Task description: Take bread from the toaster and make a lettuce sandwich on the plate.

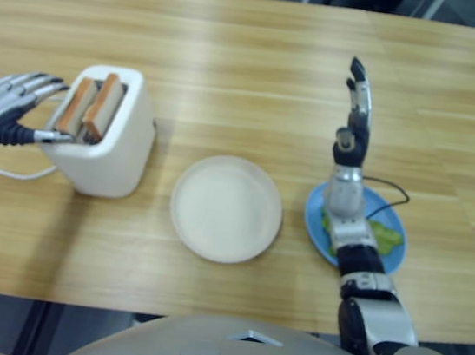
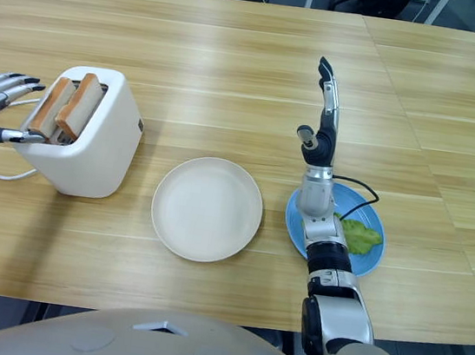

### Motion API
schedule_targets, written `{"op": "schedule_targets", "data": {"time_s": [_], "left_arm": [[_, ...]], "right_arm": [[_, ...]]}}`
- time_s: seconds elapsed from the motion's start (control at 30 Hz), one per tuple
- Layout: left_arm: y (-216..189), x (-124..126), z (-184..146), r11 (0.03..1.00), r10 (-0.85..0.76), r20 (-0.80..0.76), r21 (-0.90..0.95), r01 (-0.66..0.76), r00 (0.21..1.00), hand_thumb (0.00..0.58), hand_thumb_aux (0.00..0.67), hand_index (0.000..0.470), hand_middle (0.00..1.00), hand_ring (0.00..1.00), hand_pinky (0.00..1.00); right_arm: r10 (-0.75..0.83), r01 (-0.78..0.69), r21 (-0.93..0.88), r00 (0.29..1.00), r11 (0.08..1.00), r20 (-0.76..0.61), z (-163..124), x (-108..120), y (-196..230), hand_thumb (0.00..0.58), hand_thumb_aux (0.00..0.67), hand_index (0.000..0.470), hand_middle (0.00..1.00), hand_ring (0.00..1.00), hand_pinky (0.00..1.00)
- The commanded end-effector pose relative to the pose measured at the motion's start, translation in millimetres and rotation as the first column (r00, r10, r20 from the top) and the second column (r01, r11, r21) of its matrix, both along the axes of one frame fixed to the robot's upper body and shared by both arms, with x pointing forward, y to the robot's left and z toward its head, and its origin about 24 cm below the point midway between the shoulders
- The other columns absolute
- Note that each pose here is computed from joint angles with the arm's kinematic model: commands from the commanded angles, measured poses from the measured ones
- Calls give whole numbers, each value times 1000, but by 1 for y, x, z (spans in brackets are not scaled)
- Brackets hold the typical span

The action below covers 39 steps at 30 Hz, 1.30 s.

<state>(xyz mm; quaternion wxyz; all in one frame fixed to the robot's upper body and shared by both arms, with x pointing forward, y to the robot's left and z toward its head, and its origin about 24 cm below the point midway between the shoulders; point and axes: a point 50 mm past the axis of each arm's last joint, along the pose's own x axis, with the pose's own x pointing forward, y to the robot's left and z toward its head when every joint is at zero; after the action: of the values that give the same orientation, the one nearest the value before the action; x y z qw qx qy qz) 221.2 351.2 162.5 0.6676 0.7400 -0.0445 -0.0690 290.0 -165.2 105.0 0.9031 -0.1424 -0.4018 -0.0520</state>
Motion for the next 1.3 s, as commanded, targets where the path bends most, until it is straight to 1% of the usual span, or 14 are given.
{"op": "schedule_targets", "data": {"time_s": [0.03, 0.4, 0.67, 0.9, 1.13, 1.17, 1.2, 1.3], "left_arm": [[2, 1, -4, 1000, 6, -27, 20, -5, 1000, 0, 0, 0, 0, 0, 0], [3, 3, -12, 999, 32, -47, 41, -30, 998, 0, 0, 0, 0, 0, 0], [-7, 11, -19, 1000, 15, -61, -1, -15, 998, 0, 0, 0, 0, 0, 0], [-8, 17, -21, 999, 40, -63, -28, -42, 997, 0, 0, 0, 0, 0, 0], [-7, 20, -26, 997, 70, -96, -36, -73, 993, 5, 3, 2, 0, 0, 0], [-7, 20, -27, 996, 73, -101, -38, -77, 992, 460, 365, 251, 0, 0, 0], [-7, 20, -27, 996, 77, -107, -41, -82, 991, 580, 670, 460, 0, 0, 0], [-6, 21, -29, 994, 88, -128, -59, -96, 988, 580, 670, 460, 0, 0, 0]], "right_arm": [[-17, 17, -2, 1000, 1000, 0, 2, -1, -4, 0, 0, 0, 0, 0, 0], [-21, 21, -6, 1000, 1000, -2, 2, -1, -7, 0, 0, 0, 0, 0, 0], [-23, 23, -6, 1000, 1000, -8, 0, -1, -7, 0, 0, 0, 0, 0, 0], [-32, 32, -8, 999, 999, -11, 0, -2, -10, 0, 0, 0, 0, 0, 0], [-36, 36, -10, 999, 999, -13, -1, -2, -11, 0, 0, 0, 0, 0, 0], [-36, 36, -11, 999, 999, -14, -1, -2, -11, 0, 0, 0, 0, 0, 0], [-38, 37, -11, 999, 999, -14, -1, -2, -12, 0, 0, 0, 0, 0, 0], [-40, 40, -12, 999, 999, -15, -2, -3, -12, 0, 0, 0, 0, 0, 0]]}}
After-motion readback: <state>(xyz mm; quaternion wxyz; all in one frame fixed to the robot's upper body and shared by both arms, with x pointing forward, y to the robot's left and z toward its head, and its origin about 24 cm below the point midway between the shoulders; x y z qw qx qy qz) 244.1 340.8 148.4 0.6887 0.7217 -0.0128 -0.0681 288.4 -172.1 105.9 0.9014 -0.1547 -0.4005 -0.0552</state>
